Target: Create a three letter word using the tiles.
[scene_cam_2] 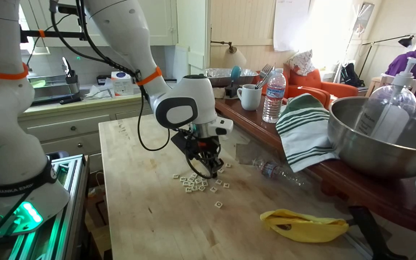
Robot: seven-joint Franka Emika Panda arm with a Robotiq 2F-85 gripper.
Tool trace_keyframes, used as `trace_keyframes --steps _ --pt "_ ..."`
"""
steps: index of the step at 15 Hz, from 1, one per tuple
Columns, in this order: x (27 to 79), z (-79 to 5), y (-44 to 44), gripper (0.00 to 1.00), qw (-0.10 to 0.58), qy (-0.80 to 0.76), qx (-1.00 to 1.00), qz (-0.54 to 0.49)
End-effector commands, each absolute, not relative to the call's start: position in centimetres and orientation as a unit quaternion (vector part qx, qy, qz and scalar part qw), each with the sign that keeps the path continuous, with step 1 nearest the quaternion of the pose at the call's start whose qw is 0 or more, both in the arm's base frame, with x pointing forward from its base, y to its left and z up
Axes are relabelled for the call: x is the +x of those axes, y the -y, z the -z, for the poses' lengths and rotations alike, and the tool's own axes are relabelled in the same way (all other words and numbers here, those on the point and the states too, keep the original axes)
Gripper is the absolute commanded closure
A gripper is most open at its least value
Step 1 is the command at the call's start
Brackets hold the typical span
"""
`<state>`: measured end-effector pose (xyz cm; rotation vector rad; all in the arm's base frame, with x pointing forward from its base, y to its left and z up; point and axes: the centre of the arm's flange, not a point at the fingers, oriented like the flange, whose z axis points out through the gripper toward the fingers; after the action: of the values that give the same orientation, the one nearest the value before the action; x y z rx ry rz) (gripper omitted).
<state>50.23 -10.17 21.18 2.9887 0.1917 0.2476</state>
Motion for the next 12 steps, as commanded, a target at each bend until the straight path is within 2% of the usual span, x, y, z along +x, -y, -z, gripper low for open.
trace_keyframes --steps 1,12 --pt "50.0 -21.4 10.6 1.00 0.071 -0.056 0.993 -0.082" --pt "49.9 -21.6 13.3 1.00 0.066 0.019 0.993 -0.099"
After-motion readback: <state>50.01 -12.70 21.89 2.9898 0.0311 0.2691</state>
